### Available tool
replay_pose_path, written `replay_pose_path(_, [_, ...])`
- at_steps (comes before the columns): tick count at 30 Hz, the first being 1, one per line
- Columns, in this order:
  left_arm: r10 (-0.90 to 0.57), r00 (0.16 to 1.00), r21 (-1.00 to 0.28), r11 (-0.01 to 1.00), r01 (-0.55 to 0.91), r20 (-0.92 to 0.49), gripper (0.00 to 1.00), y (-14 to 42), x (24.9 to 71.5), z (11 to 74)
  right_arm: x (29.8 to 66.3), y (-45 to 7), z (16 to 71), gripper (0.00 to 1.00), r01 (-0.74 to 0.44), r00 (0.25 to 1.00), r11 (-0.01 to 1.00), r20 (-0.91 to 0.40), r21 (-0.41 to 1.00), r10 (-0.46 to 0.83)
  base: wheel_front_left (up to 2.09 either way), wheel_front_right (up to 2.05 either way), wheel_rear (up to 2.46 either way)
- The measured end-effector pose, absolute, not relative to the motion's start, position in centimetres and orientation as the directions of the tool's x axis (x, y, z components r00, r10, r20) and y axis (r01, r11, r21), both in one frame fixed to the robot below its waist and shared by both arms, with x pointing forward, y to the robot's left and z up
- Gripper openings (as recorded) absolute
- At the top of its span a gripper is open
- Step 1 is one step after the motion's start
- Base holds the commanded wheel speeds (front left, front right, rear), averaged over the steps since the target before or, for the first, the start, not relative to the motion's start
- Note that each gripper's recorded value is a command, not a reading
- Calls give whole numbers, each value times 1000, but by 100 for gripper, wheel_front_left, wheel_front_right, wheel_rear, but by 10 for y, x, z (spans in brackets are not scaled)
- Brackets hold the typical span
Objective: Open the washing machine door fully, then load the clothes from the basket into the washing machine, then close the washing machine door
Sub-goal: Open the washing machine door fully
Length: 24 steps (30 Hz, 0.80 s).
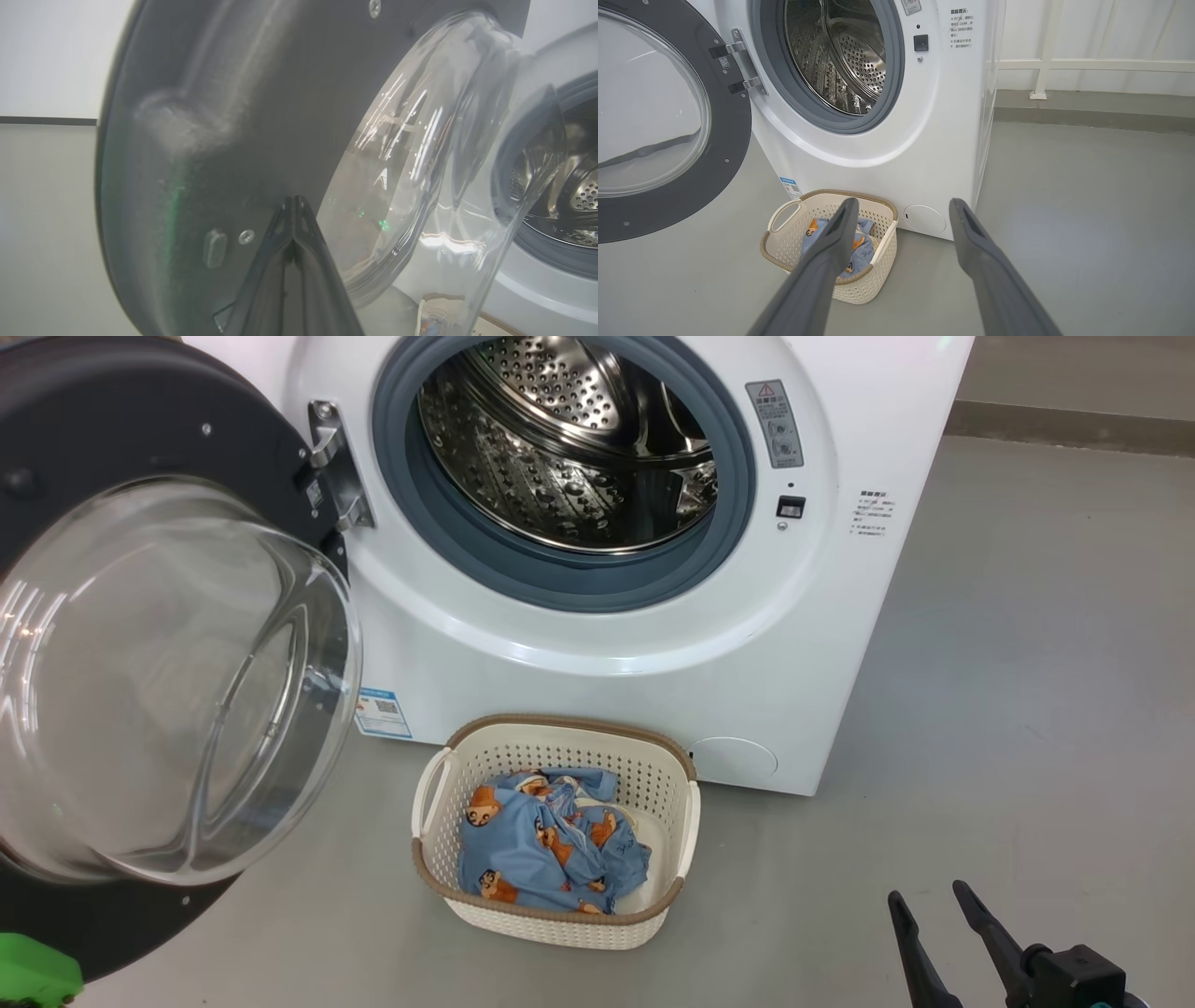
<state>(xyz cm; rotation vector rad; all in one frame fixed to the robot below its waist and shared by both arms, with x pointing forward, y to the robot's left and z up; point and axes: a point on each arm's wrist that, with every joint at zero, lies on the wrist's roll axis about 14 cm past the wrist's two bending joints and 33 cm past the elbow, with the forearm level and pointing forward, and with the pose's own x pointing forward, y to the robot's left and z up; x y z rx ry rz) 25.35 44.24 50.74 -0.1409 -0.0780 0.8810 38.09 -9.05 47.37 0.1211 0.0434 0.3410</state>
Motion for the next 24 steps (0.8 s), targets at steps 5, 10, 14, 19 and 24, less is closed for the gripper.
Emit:
replay_pose_path(5, [783,622,-170,616,-770,18,0,447,250,510,380,-91,474,100,-329,942,936,-22,125,334,0,0,0])
replay_pose_path(10, [791,611,-206,603,-771,28,0,445,249,512,380,-91,475,100,-330,942,936,-18,124,334,0,0,0])
replay_pose_path(14, [792,606,-237,603,-762,65,0,441,249,523,380,-90,477,100,-330,942,936,-14,125,334,0,0,0])
replay_pose_path(19, [781,610,-280,621,-732,137,0,429,250,543,378,-91,478,100,-326,944,936,-10,129,330,0,0,0])
replay_pose_path(24, [754,630,-288,655,-699,185,69,414,249,554,377,-93,479,100,-320,946,938,-8,131,323,0,0,0])
